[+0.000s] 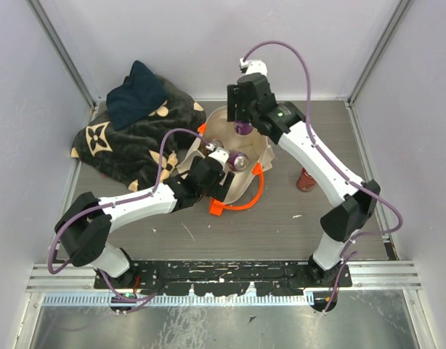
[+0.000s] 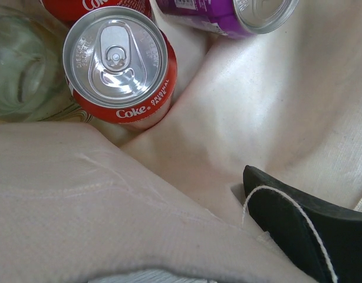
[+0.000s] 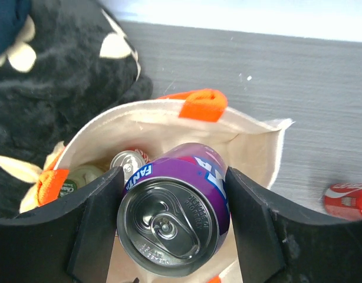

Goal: Take the beverage out of the canvas bag

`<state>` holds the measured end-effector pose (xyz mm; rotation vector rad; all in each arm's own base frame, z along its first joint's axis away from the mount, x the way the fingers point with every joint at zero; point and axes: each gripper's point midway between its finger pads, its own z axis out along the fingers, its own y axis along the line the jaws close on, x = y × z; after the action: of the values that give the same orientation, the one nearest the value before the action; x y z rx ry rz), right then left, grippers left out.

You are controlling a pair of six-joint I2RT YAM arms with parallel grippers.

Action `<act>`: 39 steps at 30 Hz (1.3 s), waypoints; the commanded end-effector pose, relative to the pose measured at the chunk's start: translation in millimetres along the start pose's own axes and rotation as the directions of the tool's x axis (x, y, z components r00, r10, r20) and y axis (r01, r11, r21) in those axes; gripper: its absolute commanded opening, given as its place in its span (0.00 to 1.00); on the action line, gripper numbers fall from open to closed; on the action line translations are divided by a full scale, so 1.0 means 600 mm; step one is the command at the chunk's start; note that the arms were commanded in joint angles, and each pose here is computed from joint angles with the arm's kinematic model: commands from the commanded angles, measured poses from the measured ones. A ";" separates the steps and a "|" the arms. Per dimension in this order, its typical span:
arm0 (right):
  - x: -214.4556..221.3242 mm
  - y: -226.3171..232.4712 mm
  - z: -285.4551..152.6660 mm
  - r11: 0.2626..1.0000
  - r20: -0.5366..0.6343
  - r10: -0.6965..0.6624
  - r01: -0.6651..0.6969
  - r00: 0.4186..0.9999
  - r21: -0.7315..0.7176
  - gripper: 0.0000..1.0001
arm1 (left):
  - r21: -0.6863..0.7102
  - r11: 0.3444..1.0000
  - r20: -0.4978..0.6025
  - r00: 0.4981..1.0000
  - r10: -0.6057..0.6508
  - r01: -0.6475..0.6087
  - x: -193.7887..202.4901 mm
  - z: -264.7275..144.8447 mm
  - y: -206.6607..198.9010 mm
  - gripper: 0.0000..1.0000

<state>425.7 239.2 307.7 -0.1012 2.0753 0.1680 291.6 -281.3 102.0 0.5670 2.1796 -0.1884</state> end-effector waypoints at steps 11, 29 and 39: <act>-0.201 -0.205 -0.201 0.951 0.432 0.079 -0.198 0.898 0.236 0.00 | -0.031 0.999 -0.006 1.000 0.010 -0.010 -0.001 -0.003 0.012 0.98; 0.005 -0.297 0.008 0.939 0.179 0.243 -0.277 0.953 0.201 0.00 | -0.052 0.999 0.023 1.000 0.014 -0.012 -0.028 -0.022 0.021 0.98; 0.089 -0.306 0.097 0.935 0.141 0.272 -0.296 0.952 0.195 0.00 | -0.054 0.998 0.033 0.999 0.014 -0.013 -0.035 -0.027 0.024 0.98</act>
<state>445.6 63.0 194.2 0.2991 2.1516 0.0350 292.5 -276.2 112.9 0.5543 2.1724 -0.1654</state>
